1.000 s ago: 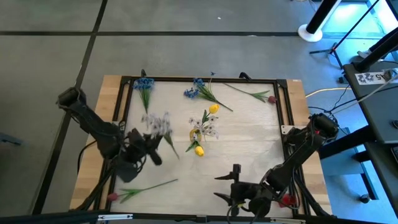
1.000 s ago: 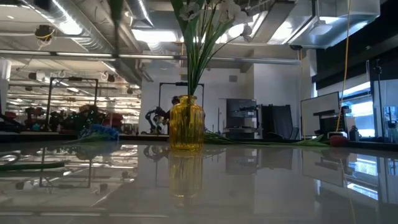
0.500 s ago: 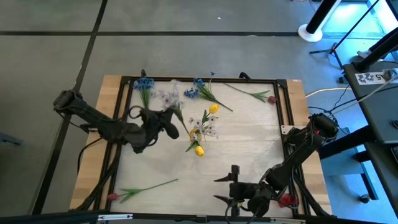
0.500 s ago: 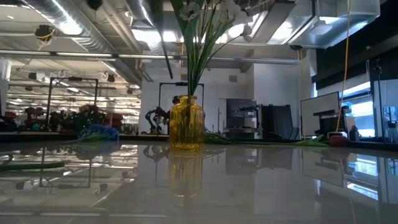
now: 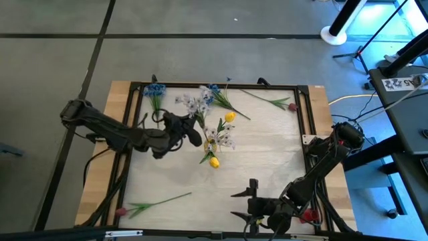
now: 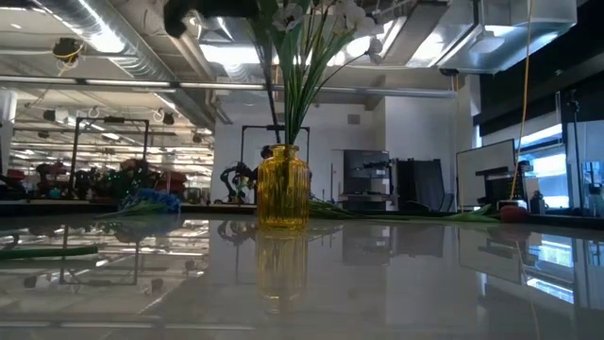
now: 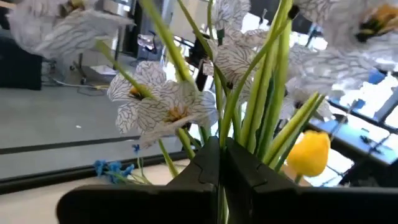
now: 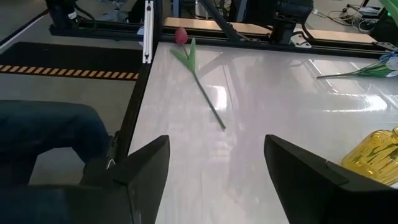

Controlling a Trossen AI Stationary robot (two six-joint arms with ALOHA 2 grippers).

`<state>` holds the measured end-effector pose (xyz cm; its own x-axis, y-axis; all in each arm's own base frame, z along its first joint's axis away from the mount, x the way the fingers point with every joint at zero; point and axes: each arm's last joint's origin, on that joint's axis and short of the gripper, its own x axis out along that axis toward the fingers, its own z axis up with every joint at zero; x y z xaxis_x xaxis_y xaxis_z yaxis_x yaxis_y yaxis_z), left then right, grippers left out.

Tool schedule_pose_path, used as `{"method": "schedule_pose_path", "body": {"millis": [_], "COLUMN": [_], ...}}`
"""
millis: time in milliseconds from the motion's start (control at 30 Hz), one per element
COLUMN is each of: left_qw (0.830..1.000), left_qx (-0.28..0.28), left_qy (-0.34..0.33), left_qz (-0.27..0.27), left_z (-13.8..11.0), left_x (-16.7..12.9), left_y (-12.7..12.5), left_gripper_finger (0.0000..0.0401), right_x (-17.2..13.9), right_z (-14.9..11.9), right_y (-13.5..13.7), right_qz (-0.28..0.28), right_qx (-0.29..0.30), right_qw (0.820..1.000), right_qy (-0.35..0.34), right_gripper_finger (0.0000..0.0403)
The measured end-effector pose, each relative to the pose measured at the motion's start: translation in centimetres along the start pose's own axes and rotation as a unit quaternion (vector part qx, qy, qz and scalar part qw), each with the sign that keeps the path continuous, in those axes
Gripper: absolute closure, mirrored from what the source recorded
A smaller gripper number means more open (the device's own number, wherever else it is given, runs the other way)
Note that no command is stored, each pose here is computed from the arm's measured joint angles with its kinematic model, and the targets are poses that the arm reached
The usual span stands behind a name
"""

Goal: Sort flowers into vase by color
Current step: Put the white flower into the yellow vase

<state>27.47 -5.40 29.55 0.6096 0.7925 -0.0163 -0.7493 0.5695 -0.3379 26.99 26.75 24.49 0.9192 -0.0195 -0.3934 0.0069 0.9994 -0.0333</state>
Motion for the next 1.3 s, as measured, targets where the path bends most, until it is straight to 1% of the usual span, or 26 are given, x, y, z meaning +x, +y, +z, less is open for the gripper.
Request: {"method": "schedule_pose_path", "body": {"millis": [133, 333, 533, 700, 833, 900, 1000, 1233, 1300], "left_qw": [1.000, 1.000, 0.998, 0.991, 0.983, 0.979, 0.976, 0.975, 0.978], "left_qx": [-0.005, 0.004, 0.011, 0.053, 0.087, 0.093, 0.108, 0.121, 0.125], "left_qy": [0.001, 0.001, 0.023, 0.055, 0.076, 0.086, 0.100, 0.113, 0.108], "left_qz": [-0.005, -0.011, -0.058, -0.112, -0.143, -0.158, -0.159, -0.146, -0.131], "left_z": [-0.7, -0.8, -1.4, -3.1, -4.6, -5.1, -5.6, -5.9, -5.9], "left_x": [0.7, 1.1, 0.7, 0.2, -0.1, -0.1, -0.1, -0.1, 0.0], "left_y": [-0.3, -0.3, -0.8, -1.6, -2.1, -2.2, -2.1, -1.8, -1.6], "left_gripper_finger": [0.0398, 0.0398, 0.0398, 0.0398, 0.0398, 0.0398, 0.0390, 0.0347, 0.0339], "right_x": [-0.1, -0.3, -0.3, -0.2, -0.2, -0.2, -0.2, -0.2, -0.2], "right_z": [-0.1, -0.2, -0.2, -0.2, -0.2, -0.2, -0.2, -0.2, -0.2], "right_y": [0.1, 0.4, 0.4, 0.4, 0.4, 0.4, 0.4, 0.4, 0.4], "right_qz": [0.002, 0.008, 0.009, 0.013, 0.013, 0.015, 0.023, 0.025, 0.025], "right_qx": [-0.001, -0.003, -0.003, -0.003, -0.003, -0.004, -0.004, -0.004, -0.004], "right_qw": [1.000, 1.000, 1.000, 1.000, 1.000, 1.000, 1.000, 1.000, 1.000], "right_qy": [0.000, 0.001, 0.002, 0.004, 0.004, 0.005, 0.009, 0.010, 0.010], "right_gripper_finger": [0.0143, 0.0143, 0.0143, 0.0143, 0.0143, 0.0143, 0.0143, 0.0143, 0.0143]}}
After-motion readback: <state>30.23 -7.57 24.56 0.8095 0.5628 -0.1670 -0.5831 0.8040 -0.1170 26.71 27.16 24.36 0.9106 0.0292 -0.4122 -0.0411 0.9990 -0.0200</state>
